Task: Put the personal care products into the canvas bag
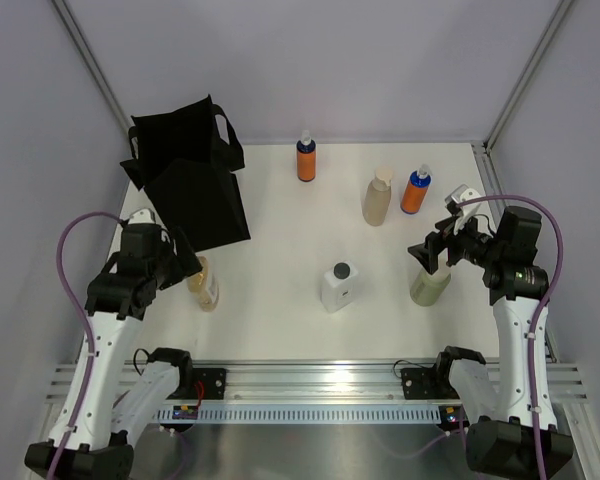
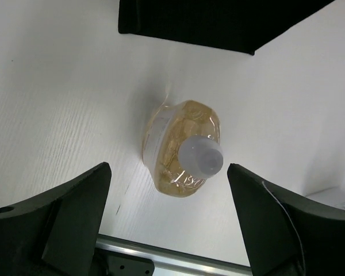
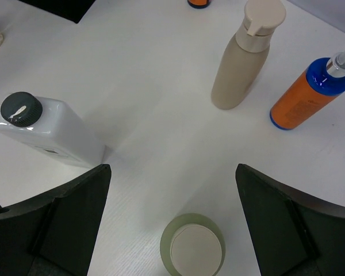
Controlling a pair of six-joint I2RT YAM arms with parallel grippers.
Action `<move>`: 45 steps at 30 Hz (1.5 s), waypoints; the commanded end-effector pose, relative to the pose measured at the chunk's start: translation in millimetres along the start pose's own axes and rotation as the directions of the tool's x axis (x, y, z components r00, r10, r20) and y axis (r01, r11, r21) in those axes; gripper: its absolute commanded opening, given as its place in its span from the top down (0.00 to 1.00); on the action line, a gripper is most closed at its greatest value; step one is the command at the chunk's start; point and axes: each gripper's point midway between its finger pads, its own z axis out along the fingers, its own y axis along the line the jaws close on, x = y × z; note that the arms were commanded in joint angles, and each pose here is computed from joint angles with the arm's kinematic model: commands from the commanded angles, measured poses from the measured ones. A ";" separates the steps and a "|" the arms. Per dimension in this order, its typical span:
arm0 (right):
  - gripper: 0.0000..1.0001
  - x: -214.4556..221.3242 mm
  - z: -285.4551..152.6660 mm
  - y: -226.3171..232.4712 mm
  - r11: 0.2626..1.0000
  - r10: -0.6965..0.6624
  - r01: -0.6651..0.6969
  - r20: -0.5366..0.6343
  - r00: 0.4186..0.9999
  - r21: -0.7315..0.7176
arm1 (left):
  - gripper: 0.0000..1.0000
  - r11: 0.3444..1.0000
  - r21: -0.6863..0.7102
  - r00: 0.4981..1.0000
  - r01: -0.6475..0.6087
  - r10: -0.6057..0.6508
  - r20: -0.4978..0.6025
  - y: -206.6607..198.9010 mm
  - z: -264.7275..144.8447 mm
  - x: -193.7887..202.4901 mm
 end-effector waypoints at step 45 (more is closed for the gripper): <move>0.01 -4.9 -3.6 9.8 0.997 -0.062 0.063 0.027 0.998 -0.042 | 1.00 0.945 0.267 0.850 -0.188 0.021 0.526 -124.9 -97.3 -180.1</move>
